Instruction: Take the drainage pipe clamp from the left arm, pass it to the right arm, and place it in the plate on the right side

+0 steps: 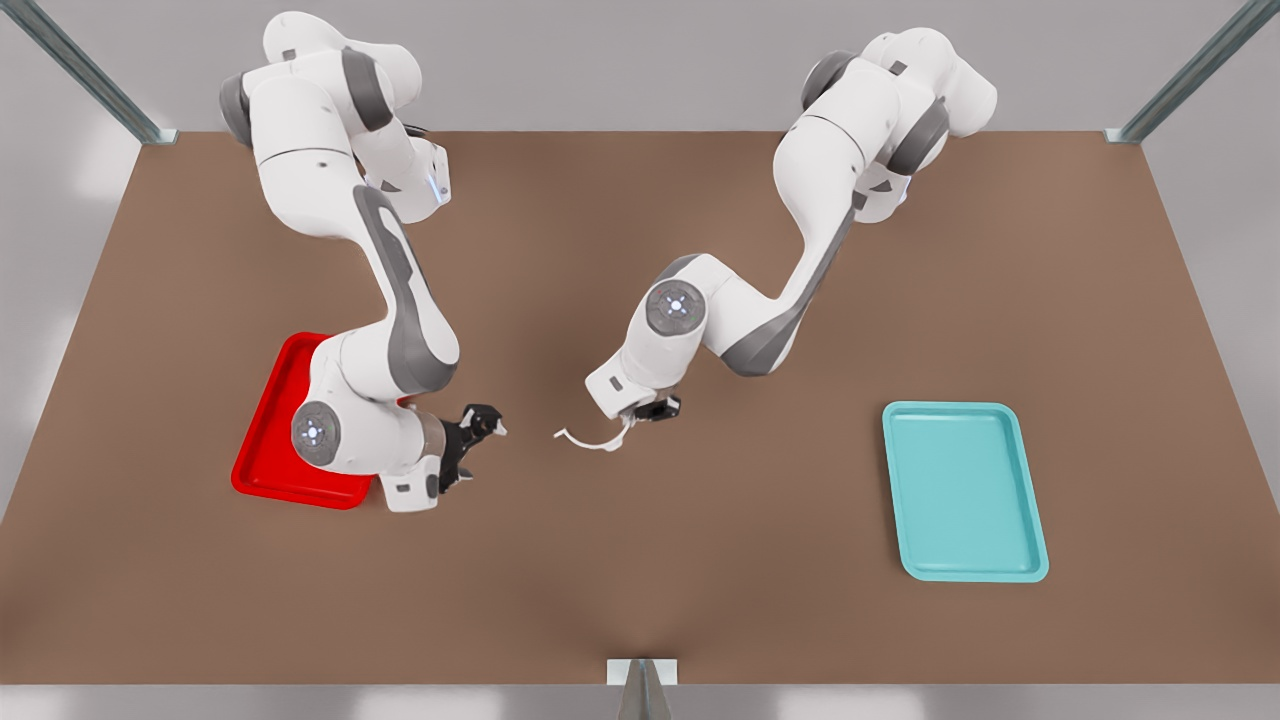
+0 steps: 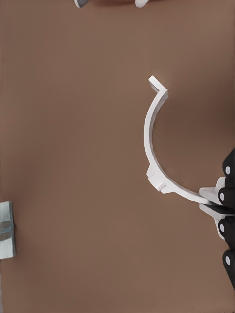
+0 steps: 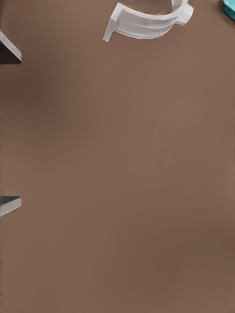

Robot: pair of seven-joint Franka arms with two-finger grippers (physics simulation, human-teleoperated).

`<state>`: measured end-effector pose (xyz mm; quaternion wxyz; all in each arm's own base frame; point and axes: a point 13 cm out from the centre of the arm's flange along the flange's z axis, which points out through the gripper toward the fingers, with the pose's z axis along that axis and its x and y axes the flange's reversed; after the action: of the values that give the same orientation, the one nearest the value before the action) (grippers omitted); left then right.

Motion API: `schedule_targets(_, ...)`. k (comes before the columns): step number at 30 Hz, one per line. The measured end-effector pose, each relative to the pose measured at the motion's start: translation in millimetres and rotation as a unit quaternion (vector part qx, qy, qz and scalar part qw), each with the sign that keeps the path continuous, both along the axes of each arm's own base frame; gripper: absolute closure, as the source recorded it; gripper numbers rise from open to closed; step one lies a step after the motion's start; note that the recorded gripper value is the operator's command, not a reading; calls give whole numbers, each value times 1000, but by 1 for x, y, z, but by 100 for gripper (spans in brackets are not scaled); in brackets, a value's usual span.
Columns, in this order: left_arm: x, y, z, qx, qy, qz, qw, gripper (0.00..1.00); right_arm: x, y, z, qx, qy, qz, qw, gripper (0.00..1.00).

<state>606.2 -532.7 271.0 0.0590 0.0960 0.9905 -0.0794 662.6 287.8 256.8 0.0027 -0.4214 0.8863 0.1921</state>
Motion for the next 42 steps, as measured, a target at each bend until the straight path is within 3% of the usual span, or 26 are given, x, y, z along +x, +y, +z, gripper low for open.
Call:
schedule_targets(11, 1, -13, -5, -10, -15, -34, 999, 79, -26, 91, -14, 56, -105, 220, 968, 0)
schedule_targets(24, -3, -24, -14, -11, -24, -57, 998, 79, -21, 130, -33, 68, -187, 327, 924, 0)
schedule_targets(25, -3, -24, -14, -11, -24, -58, 998, 79, -20, 131, -36, 68, -191, 331, 921, 3)
schedule_targets(27, -2, -24, -14, -11, -25, -59, 998, 79, -16, 132, -38, 67, -200, 339, 917, 58)
schedule_targets(28, -2, -24, -14, -11, -26, -60, 998, 79, -15, 132, -38, 66, -204, 343, 915, 73)
schedule_targets(30, -2, -24, -14, -12, -27, -61, 998, 79, -12, 132, -37, 65, -212, 350, 910, 79)
schedule_targets(31, -2, -24, -14, -11, -27, -61, 998, 0, -11, 132, -36, 64, -215, 353, 908, 79)
schedule_targets(35, -6, -32, -13, -31, -20, -71, 997, 0, -6, 126, -34, 54, -227, 369, 900, 79)
schedule_targets(42, 4, -21, -9, -24, -29, -77, 996, 0, 14, 79, -41, -56, -234, 427, 872, 79)
